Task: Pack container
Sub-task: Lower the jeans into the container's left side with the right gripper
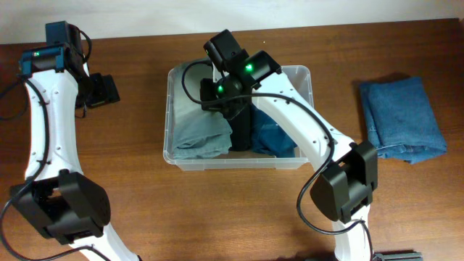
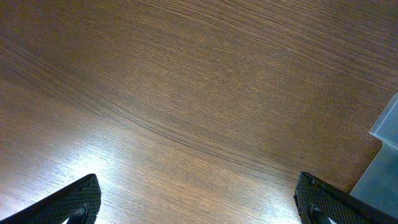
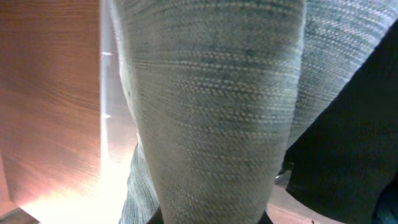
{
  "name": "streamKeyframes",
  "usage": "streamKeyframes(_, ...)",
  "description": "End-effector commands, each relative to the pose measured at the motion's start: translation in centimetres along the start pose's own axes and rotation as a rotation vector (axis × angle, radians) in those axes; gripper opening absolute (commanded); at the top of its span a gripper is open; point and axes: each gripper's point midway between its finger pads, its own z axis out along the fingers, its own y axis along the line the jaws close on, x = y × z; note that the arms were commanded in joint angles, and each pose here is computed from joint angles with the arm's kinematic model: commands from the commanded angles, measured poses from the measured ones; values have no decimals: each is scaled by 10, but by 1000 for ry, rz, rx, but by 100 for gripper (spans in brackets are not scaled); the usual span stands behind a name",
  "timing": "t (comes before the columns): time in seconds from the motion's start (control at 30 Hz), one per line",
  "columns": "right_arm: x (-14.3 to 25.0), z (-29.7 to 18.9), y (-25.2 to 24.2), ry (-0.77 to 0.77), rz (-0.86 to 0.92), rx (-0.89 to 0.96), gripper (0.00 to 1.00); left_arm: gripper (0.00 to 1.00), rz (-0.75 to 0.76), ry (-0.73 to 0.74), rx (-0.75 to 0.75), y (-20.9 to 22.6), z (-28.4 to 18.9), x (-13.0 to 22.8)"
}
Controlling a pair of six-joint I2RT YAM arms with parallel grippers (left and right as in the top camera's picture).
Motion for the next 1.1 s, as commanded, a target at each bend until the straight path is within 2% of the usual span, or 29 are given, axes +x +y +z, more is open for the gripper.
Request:
streamKeyframes(0.0, 7, 4, -3, 12, 53, 14, 4, 99, -6, -37, -2, 4, -13, -4)
streamKeyframes(0.3, 10, 14, -8, 16, 70, 20, 4, 100, -6, -37, -2, 4, -13, -4)
streamKeyframes(0.77, 4, 22, -8, -10, -74, 2, 4, 99, -6, -37, -2, 4, -13, -4)
streamKeyframes(1.07, 11, 33, -16, 9, -67, 13, 4, 99, -6, -37, -2, 4, -13, -4)
